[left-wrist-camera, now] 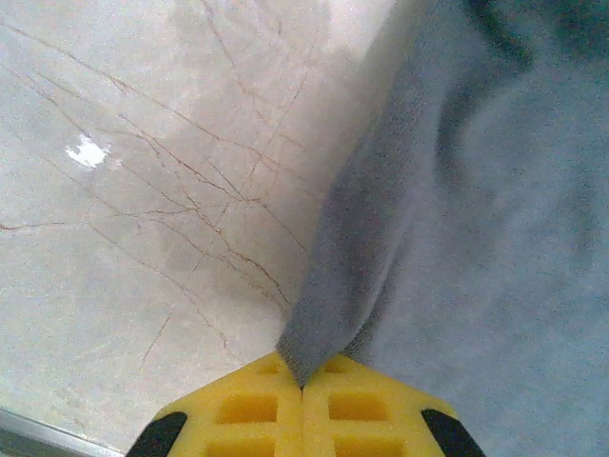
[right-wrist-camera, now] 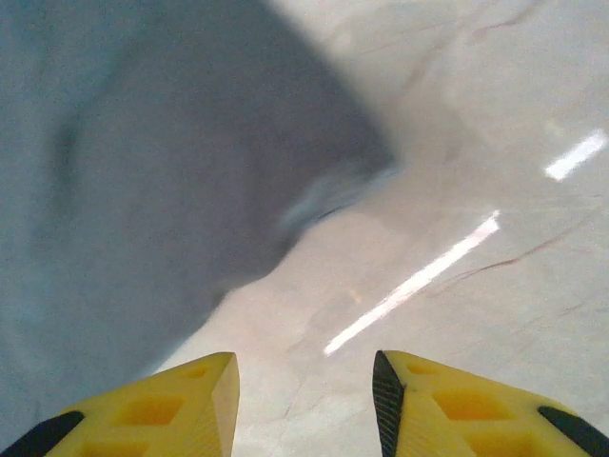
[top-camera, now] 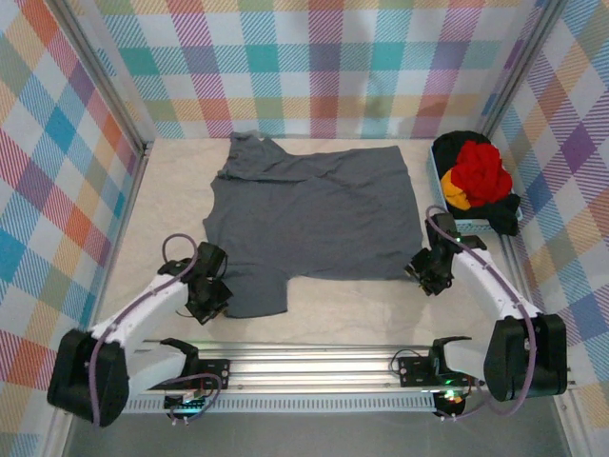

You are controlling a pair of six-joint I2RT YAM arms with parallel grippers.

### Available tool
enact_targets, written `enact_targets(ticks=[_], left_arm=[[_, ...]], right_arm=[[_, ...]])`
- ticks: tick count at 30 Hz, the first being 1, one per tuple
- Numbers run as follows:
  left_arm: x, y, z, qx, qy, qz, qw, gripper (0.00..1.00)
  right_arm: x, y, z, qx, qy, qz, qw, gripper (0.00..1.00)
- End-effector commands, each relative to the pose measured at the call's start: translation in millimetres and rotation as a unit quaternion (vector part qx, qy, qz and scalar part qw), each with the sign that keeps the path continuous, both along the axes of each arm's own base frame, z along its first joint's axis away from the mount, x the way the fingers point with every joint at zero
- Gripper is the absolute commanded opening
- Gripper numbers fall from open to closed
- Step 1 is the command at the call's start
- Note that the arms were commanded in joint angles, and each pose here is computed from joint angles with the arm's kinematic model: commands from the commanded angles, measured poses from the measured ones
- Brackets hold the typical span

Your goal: Fold and stack the t-shirts

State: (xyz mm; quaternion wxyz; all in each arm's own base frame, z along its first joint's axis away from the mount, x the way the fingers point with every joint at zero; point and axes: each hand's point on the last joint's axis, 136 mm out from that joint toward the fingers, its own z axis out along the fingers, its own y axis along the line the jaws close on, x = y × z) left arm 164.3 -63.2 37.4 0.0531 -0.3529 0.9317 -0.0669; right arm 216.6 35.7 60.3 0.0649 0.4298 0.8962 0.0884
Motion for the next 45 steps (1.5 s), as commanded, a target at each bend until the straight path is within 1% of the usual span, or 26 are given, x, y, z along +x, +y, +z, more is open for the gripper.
enact_targets(ticks=[1,4,8,12,15,21,26,29,33,35,36,37,41,43,45], left_arm=[[-8,8,15,0.019,-0.005,0.003,1.000,0.00],[-11,7,15,0.012,-0.005,0.004,1.000,0.00],[-12,5,14,0.006,-0.003,0.005,1.000,0.00],[-11,5,16,0.007,-0.006,0.002,1.000,0.00],[-11,4,16,0.006,-0.005,0.001,1.000,0.00],[-12,5,16,0.005,-0.005,0.001,1.000,0.00],[-12,4,18,0.004,-0.007,0.002,1.000,0.00],[-12,4,21,0.002,-0.010,0.004,1.000,0.00],[-15,6,22,0.004,-0.010,0.004,1.000,0.00],[-16,6,23,0.002,-0.012,0.006,1.000,0.00],[-17,6,23,0.002,-0.012,0.008,1.000,0.00],[-18,6,23,0.000,-0.012,0.008,1.000,0.00],[-20,4,27,-0.012,-0.016,0.009,1.000,0.00],[-22,2,28,-0.020,-0.017,0.006,1.000,0.00],[-24,0,30,-0.025,-0.017,0.004,1.000,0.00]], right_arm=[[-5,-19,-13,-0.017,0.019,-0.071,0.997,0.41],[4,-25,-18,-0.011,0.016,-0.086,0.996,0.36],[15,-28,-21,0.001,0.011,-0.096,0.995,0.36],[19,-27,-30,0.019,0.017,-0.105,0.994,0.36],[26,-24,-36,0.029,0.014,-0.102,0.994,0.36],[39,-21,-30,0.038,-0.001,-0.088,0.995,0.35],[25,-14,-41,0.056,0.031,-0.092,0.994,0.29],[13,-12,-43,0.061,0.040,-0.100,0.992,0.29],[2,-13,-41,0.055,0.040,-0.103,0.992,0.35],[1,-13,-45,0.056,0.040,-0.103,0.992,0.35],[3,-13,-47,0.057,0.041,-0.100,0.992,0.33],[5,-13,-49,0.056,0.042,-0.099,0.993,0.30],[15,-19,-53,0.039,0.028,-0.091,0.995,0.06],[19,-21,-48,0.032,0.010,-0.082,0.996,0.00],[19,-23,-38,0.026,-0.005,-0.076,0.997,0.00]])
